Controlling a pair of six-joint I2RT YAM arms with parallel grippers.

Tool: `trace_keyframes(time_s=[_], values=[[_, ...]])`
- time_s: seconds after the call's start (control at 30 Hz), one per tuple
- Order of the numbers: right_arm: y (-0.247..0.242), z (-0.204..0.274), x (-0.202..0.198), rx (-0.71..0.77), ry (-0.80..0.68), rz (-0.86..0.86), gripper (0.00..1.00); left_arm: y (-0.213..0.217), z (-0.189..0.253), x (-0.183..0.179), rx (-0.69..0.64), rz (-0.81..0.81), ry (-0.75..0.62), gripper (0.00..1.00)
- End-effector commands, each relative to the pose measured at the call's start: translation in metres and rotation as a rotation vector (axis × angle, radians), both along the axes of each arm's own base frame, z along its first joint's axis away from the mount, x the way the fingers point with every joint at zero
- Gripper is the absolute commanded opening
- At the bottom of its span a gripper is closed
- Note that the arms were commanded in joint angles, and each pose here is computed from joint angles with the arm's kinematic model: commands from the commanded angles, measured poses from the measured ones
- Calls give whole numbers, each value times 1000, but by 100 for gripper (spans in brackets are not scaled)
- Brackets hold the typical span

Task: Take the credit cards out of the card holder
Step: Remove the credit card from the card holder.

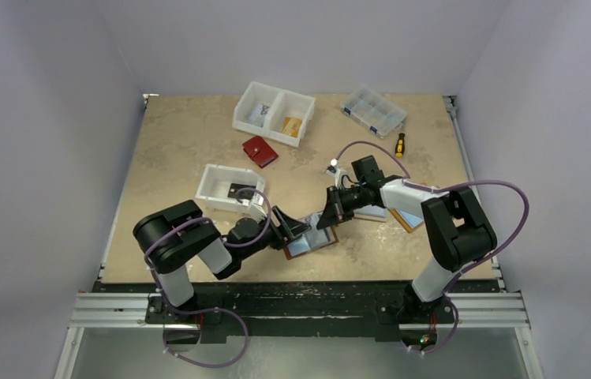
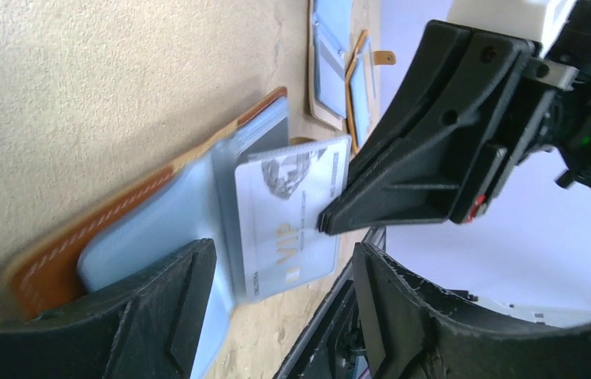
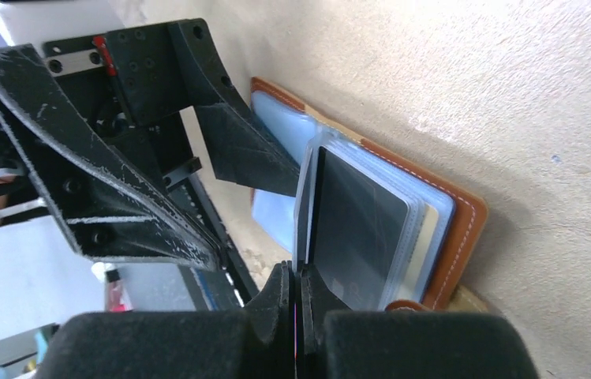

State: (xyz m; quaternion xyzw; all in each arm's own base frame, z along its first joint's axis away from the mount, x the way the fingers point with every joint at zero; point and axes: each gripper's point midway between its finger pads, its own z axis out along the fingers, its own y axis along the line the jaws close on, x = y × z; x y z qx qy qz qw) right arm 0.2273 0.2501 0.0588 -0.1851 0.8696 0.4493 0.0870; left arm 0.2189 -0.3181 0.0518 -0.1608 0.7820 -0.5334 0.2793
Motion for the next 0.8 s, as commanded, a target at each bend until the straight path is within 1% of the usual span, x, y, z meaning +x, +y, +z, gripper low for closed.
trace_keyframes(time_s=[0.0, 0.17, 0.3, 0.63, 0.77], values=[[3, 47, 10, 223, -24, 18, 0, 7, 27, 2, -76, 14, -91, 69], [2, 69, 2, 347, -2, 52, 0, -1, 45, 2, -106, -27, -165, 68], [2, 77, -2, 400, 5, 81, 0, -7, 55, 4, -121, -48, -198, 65], [3, 79, -6, 445, 17, 112, 0, -10, 67, 3, -167, -59, -231, 53], [3, 81, -10, 475, 46, 126, 0, -12, 71, 3, -193, -63, -240, 47]])
